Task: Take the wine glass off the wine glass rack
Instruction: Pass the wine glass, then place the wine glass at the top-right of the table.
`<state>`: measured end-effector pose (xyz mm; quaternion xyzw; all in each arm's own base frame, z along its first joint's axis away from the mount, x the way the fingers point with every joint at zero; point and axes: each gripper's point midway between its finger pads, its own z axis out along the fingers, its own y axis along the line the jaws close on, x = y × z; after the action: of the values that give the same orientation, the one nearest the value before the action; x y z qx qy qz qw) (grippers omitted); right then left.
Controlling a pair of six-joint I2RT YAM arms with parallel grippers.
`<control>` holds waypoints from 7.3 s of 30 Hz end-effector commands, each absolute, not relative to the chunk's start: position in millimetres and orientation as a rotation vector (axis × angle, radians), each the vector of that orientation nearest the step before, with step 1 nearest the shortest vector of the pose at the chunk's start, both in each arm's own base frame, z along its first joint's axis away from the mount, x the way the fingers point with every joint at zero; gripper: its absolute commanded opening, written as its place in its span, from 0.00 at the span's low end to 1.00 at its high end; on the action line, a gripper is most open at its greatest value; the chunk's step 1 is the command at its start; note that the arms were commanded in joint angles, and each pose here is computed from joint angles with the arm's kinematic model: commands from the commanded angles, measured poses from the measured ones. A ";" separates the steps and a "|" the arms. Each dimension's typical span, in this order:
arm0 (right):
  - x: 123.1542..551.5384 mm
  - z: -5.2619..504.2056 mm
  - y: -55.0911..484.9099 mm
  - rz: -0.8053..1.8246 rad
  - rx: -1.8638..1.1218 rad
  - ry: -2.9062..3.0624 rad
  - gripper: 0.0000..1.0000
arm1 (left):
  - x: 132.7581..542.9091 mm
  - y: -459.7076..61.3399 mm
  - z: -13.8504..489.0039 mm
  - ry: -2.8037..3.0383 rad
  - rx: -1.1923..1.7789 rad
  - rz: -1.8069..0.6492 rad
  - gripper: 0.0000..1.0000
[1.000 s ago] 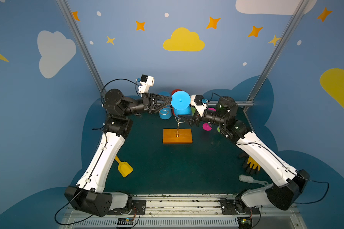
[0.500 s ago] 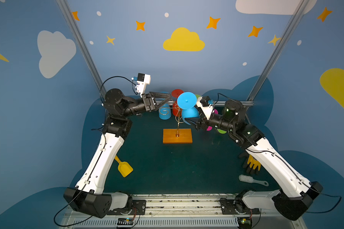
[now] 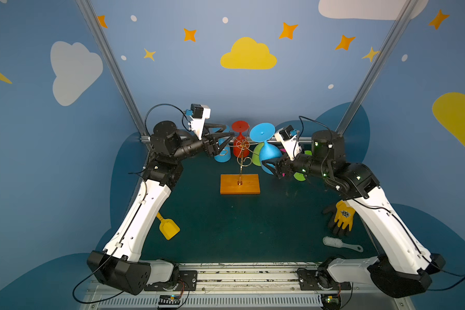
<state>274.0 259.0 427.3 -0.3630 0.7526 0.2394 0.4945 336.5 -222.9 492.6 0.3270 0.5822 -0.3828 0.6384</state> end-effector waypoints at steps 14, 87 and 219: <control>274.6 417.6 275.1 0.654 -0.912 1.928 0.47 | 324.2 -254.9 503.4 0.940 1.022 -0.460 0.51; 274.4 468.0 218.7 0.950 -0.560 1.621 0.74 | 359.8 -195.3 469.8 1.288 0.402 -0.587 0.03; 465.9 179.9 -93.2 -0.236 0.264 2.844 0.00 | 340.1 -57.3 477.9 1.203 0.002 -0.239 0.95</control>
<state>471.1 -95.3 176.5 0.0895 0.9803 -0.0960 0.1479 343.6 -60.4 462.6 0.0056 0.5785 -0.1161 0.8073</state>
